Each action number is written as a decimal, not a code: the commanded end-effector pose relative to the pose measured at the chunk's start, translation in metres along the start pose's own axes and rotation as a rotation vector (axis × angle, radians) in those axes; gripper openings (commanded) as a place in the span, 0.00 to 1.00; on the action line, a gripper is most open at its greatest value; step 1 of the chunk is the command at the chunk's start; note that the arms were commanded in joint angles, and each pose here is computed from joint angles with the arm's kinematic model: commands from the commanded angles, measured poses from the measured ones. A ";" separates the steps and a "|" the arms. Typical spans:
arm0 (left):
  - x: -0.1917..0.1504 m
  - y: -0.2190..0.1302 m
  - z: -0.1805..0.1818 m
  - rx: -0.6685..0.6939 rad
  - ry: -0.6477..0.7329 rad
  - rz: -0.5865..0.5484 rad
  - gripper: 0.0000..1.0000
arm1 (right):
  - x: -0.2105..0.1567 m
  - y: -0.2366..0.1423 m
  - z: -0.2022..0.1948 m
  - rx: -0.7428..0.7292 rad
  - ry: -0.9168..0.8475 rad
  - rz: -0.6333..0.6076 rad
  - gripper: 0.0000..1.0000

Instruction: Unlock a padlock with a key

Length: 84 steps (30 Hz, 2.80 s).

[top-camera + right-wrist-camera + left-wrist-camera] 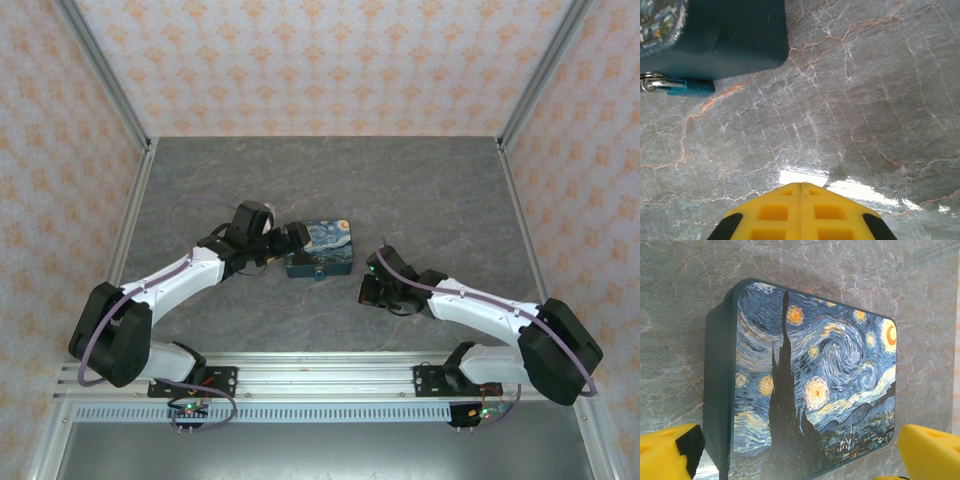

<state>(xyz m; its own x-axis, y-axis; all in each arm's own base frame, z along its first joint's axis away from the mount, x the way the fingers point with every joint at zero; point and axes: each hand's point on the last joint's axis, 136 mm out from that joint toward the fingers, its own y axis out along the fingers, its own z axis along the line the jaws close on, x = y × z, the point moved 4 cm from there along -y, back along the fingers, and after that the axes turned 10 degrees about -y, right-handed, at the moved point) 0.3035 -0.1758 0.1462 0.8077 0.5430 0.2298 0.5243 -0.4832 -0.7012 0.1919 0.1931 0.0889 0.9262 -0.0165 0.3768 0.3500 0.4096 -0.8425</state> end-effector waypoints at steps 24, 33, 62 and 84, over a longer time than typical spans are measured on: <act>0.001 -0.004 -0.013 -0.033 0.002 -0.008 1.00 | -0.025 0.005 0.003 -0.127 -0.100 0.129 0.55; 0.000 -0.004 -0.010 -0.026 0.004 -0.009 1.00 | -0.019 0.012 0.019 -0.093 -0.122 0.095 0.49; 0.001 0.001 -0.008 -0.019 0.005 -0.006 1.00 | -0.028 0.034 0.021 -0.124 -0.222 0.197 0.31; -0.001 -0.002 -0.007 -0.017 0.004 -0.007 1.00 | 0.001 0.019 0.043 -0.094 -0.219 0.092 0.00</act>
<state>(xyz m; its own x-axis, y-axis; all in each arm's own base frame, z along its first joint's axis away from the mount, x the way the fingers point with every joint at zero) 0.3025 -0.1775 0.1462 0.8098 0.5404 0.2284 0.5219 -0.4860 -0.7010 0.1881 0.2377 0.0762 0.9196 0.2217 0.3243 0.2455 0.3201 -0.9150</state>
